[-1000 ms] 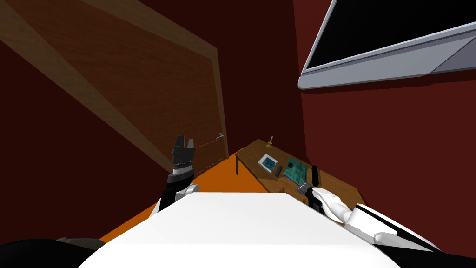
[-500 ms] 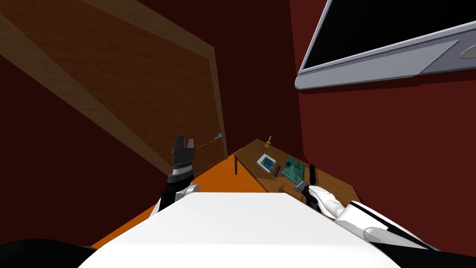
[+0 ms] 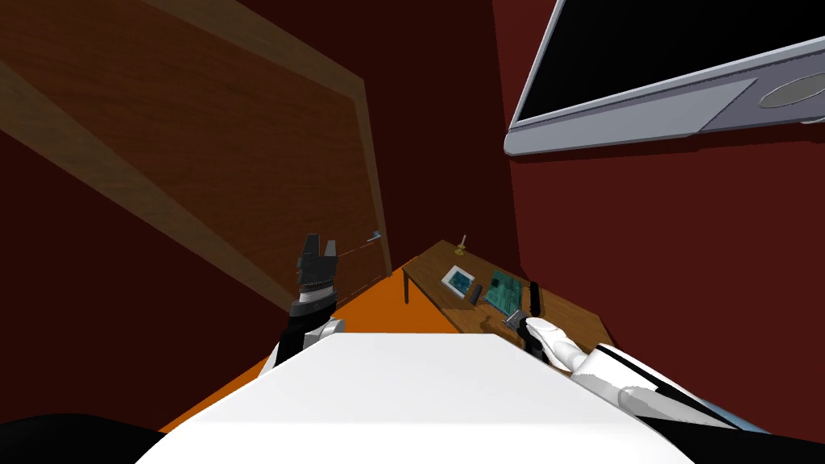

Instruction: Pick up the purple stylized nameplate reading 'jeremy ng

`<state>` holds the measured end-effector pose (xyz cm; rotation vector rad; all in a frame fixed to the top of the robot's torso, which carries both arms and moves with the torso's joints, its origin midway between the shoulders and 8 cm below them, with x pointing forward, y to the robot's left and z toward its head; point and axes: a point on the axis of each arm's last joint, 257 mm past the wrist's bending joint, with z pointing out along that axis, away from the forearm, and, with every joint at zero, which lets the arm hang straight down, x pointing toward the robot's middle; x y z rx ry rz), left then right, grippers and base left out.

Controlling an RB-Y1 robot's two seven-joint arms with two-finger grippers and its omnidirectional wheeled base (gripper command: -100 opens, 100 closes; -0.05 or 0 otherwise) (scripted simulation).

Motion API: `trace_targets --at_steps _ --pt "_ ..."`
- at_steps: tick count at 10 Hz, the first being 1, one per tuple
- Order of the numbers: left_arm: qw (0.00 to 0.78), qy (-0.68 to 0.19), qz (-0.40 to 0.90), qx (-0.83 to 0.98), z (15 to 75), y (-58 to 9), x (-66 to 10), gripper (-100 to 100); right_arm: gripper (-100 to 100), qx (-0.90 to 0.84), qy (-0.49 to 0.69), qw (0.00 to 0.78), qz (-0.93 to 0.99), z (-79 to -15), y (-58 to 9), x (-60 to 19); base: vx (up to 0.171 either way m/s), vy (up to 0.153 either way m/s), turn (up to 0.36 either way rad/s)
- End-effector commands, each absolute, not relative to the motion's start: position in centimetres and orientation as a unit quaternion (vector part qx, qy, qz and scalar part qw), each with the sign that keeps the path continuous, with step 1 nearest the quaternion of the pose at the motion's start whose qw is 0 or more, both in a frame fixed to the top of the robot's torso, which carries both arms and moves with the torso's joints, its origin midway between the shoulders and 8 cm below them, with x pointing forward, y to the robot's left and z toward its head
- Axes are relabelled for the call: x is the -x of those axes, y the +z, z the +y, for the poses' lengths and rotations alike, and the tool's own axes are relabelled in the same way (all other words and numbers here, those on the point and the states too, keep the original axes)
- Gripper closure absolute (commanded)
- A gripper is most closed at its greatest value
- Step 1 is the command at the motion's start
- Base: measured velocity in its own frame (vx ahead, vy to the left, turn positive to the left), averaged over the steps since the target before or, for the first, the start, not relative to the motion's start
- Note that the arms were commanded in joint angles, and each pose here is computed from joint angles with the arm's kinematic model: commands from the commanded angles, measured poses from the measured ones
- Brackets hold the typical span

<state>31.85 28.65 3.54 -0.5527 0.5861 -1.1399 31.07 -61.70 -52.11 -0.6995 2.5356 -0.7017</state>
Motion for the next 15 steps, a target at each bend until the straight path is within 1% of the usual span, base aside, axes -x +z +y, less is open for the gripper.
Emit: trace_targets --at_steps 1,9,10,14,15 --pt "0.766 -0.525 0.270 0.254 28.6 3.5 -31.8 0 -100 0.251 -0.247 0.205 0.913 -61.2 -52.7 -31.0 0.008 -0.023 -0.026" --pt "0.766 -0.525 0.270 0.254 28.6 3.5 -31.8 0 -100 0.255 -0.250 0.211 0.910 -60.5 -52.6 -32.2 0.005 -0.010 -0.020" --pt "0.766 -0.525 0.270 0.254 28.6 3.5 -31.8 0 100 0.254 -0.250 0.211 0.910 -60.5 -52.6 -32.2 0.000 0.000 0.000" --pt "0.766 -0.525 0.270 0.254 28.6 3.5 -31.8 0 100 0.252 -0.250 0.211 0.911 -60.4 -52.6 -32.2 -0.001 0.002 0.000" --pt "0.766 -0.525 0.270 0.254 28.6 3.5 -31.8 0 0 0.251 -0.250 0.212 0.911 -60.5 -52.6 -32.2 0.000 0.000 0.000"
